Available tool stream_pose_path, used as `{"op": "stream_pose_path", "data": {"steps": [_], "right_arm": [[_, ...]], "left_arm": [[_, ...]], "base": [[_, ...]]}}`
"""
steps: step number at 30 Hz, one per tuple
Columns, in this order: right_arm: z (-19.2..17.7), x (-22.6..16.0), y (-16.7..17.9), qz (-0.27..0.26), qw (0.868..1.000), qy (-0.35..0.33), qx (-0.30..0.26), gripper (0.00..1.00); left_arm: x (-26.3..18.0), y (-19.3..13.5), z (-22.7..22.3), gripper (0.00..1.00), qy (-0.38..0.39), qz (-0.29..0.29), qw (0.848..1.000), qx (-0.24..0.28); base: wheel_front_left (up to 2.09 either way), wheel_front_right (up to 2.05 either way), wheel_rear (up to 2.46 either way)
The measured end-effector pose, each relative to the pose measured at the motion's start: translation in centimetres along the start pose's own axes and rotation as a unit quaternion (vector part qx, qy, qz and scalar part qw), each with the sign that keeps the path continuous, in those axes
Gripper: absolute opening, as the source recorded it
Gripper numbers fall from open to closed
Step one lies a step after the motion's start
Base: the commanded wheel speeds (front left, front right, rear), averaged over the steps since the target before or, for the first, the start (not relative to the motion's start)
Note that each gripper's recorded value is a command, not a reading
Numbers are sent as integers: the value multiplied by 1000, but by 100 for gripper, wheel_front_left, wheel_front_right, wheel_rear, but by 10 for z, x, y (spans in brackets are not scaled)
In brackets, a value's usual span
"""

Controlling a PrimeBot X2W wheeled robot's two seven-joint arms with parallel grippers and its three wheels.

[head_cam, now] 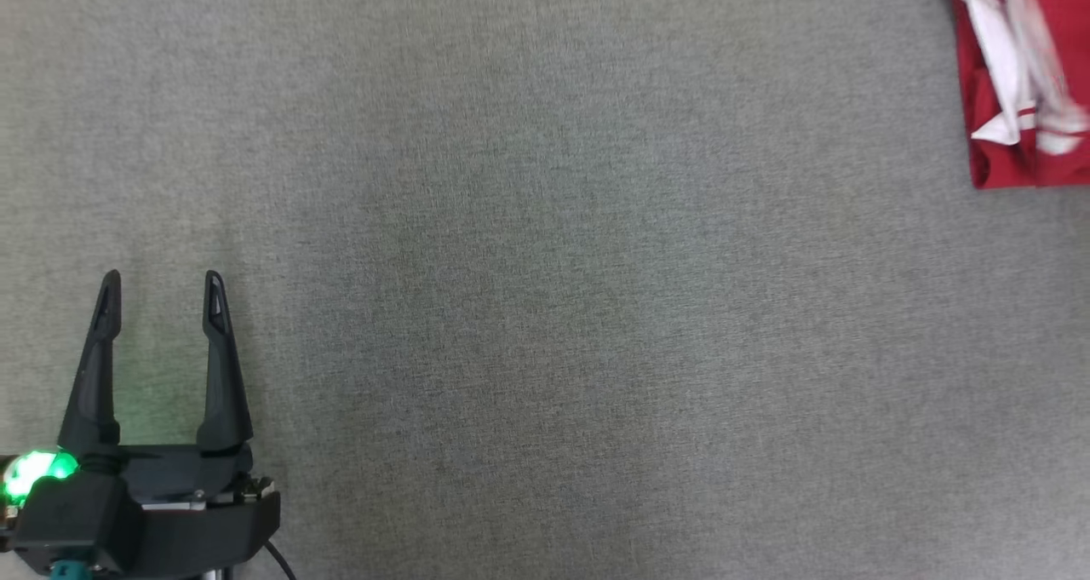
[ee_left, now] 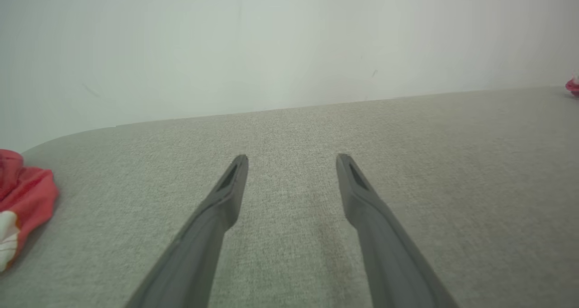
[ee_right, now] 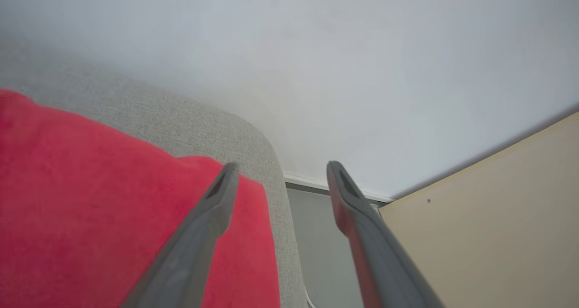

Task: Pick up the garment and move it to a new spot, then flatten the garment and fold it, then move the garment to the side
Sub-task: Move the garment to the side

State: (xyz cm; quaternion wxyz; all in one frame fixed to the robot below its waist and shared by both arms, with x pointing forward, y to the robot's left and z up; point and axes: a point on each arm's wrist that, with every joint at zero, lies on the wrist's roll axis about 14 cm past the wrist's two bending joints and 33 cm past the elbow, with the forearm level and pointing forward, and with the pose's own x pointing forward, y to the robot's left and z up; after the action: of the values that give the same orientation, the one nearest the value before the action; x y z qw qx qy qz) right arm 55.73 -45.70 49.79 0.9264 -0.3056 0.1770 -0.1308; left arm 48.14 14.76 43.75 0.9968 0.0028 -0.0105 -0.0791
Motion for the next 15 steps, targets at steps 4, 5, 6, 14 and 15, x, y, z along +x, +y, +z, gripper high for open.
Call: {"op": "stream_pose_path", "data": {"steps": [4, 5, 6, 14, 15], "right_arm": [[33, -6, -2, -5, 998, -55, 25, 100], [42, -8, -2, -7, 997, -70, 44, 100], [50, -11, 0, -8, 994, -84, 64, 100], [106, -64, 24, 20, 970, -201, 136, 100], [111, -73, 29, 25, 966, -213, 146, 100]], "left_arm": [[-6, -4, 9, 100, -6, 4, 1000, -4], [-8, -4, 12, 100, -7, 5, 1000, -5], [-11, -5, 14, 100, -6, 5, 1000, -5], [-44, -4, 28, 100, 1, 17, 1000, -11], [-48, -3, 31, 100, 0, 18, 1000, -10]], "base": [[0, 0, 0], [0, 0, 0], [0, 0, 0], [0, 0, 0], [0, 0, 0]]}}
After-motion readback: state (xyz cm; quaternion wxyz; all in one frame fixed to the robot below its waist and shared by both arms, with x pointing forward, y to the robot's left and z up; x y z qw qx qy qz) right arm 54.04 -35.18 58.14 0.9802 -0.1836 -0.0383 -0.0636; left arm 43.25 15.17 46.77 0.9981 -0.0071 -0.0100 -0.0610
